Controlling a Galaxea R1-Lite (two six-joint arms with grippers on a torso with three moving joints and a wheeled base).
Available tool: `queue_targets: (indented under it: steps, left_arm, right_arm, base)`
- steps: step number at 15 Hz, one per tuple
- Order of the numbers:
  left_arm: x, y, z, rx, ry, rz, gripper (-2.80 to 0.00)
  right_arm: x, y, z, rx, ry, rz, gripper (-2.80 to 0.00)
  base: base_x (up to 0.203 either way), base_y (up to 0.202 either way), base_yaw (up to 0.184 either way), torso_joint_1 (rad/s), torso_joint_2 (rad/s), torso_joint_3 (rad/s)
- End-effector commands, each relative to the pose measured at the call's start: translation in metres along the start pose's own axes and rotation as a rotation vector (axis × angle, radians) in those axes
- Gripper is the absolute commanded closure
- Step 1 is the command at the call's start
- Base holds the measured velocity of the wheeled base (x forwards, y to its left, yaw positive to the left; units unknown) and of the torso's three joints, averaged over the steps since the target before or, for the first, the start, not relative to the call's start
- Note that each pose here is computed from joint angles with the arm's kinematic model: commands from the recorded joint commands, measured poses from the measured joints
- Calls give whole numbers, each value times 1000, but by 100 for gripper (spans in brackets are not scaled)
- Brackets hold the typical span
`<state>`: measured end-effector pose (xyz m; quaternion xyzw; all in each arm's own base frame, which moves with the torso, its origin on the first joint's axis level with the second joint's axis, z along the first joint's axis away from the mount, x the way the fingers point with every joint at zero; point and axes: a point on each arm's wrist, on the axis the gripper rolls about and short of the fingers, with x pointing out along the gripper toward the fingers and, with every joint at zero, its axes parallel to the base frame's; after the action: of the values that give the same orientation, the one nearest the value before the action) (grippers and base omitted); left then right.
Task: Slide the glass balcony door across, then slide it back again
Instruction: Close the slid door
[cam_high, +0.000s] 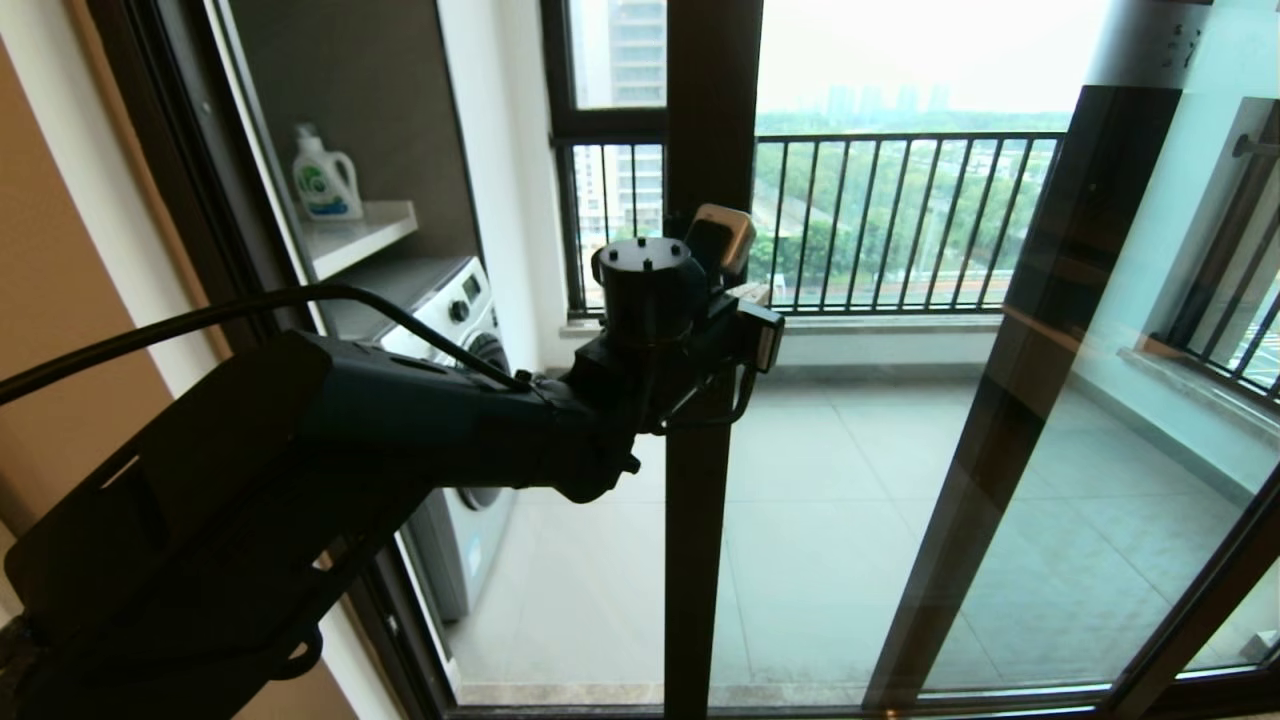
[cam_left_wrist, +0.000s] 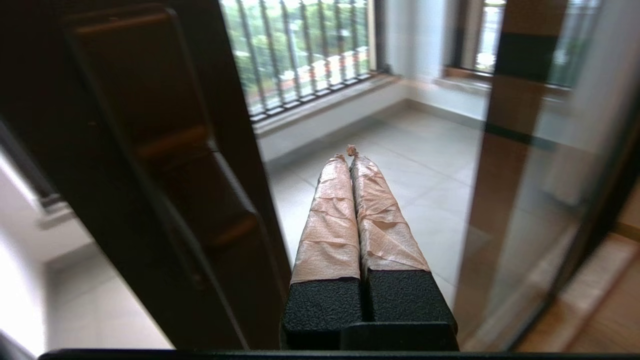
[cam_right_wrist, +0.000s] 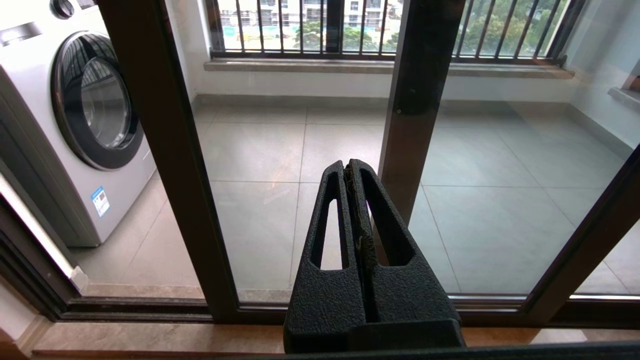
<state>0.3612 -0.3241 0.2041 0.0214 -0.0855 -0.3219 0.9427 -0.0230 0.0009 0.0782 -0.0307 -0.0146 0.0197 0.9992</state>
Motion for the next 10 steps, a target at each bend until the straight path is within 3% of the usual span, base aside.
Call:
queue_targets:
  steps: [1,10]
  left_arm:
    - [5,-1,-12,54,-12,51,0]
    - [11,4,-15,81,-11,169,0]
  right_arm:
    - [1,0,-3,0,11,0,0]
    - [1,0,-3,0,12,2,0]
  base:
    - [0,0,0,0,0,0]
    - [0,0,0,0,0,0]
